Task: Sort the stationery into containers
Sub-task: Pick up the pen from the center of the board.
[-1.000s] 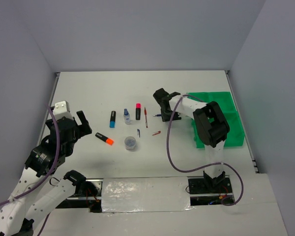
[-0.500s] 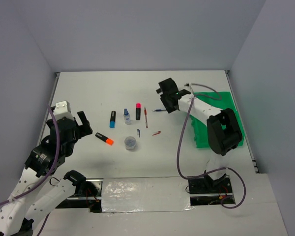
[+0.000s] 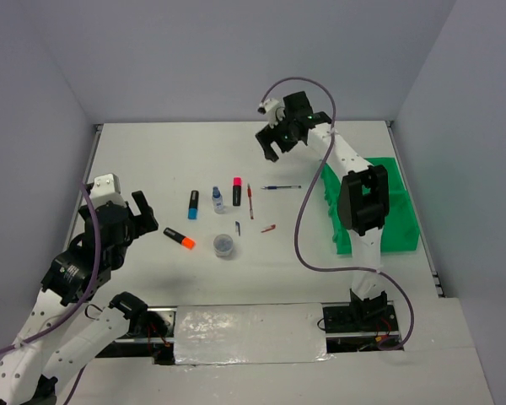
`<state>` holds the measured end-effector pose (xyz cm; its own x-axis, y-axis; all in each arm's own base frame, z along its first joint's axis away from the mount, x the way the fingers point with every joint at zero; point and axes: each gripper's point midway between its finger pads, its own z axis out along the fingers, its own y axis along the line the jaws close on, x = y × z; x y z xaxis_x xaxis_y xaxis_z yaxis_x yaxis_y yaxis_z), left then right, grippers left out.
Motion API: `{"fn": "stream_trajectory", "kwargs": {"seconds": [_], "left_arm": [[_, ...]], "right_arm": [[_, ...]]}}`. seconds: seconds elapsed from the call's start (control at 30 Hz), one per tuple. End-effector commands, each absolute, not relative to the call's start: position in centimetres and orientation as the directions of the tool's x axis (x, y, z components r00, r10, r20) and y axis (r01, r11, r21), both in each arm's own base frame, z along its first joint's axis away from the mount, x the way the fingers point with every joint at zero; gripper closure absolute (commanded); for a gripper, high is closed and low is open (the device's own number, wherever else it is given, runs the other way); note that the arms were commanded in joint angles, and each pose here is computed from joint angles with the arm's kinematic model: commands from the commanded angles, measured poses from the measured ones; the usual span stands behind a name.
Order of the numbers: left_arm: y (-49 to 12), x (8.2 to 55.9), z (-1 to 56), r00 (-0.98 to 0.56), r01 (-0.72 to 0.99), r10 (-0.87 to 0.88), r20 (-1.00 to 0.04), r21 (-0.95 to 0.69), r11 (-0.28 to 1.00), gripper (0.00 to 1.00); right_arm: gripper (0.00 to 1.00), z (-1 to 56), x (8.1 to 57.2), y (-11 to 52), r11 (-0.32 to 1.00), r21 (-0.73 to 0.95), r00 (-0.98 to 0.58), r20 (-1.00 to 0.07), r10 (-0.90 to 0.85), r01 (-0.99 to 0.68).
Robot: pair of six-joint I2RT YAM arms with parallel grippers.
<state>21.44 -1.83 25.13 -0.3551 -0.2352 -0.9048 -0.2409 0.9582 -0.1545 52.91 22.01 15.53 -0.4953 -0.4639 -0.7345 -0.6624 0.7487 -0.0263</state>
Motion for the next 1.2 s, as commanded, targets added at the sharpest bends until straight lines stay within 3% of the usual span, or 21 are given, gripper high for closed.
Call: {"fn": "stream_trajectory", "kwargs": {"seconds": [0.0,0.13,0.27,0.57,0.73,0.9,1.13,1.17], "left_arm": [[-2.1,22.0,25.4,-0.341,-0.22,-0.215,-0.915,-0.144,0.965,0.01],[-2.5,22.0,25.6,-0.334,-0.198,-0.217,-0.917,-0.157,0.968,0.01],[-2.8,22.1,25.6,-0.341,-0.178,-0.21,-0.916,-0.157,0.971,0.01],[-2.9,22.0,25.7,-0.336,-0.174,-0.213,-0.918,-0.163,0.971,0.01],[-3.1,22.1,25.7,-0.341,-0.163,-0.208,-0.917,-0.16,0.973,0.01],[-3.1,22.1,25.7,-0.341,-0.16,-0.207,-0.917,-0.161,0.974,0.01],[-3.1,22.1,25.7,-0.341,-0.16,-0.207,-0.917,-0.161,0.974,0.01],[-3.2,22.1,25.7,-0.341,-0.158,-0.208,-0.917,-0.162,0.974,0.01]], "right_arm": [[0.0,13.0,49.5,18.8,0.437,-0.275,-0.23,-0.554,-0.8,-0.857],[0.0,13.8,48.0,19.7,0.36,-0.212,-0.17,-0.599,-0.783,-0.908],[0.01,11.0,46.4,19.9,0.29,-0.146,-0.169,-0.543,-0.823,-0.946],[0.04,6.9,44.1,17.7,0.336,-0.021,-0.292,-0.447,-0.846,-0.942],[0.05,5.0,44.1,17.3,0.347,-0.042,-0.295,-0.436,-0.85,-0.937],[0.13,2.9,42.9,16.7,0.34,0.011,-0.318,-0.382,-0.868,-0.94],[0.24,2.3,42.9,16.1,0.342,-0.059,-0.301,-0.354,-0.885,-0.938],[0.35,2.1,43.5,16.4,0.338,-0.097,-0.283,-0.362,-0.888,-0.936]]}}
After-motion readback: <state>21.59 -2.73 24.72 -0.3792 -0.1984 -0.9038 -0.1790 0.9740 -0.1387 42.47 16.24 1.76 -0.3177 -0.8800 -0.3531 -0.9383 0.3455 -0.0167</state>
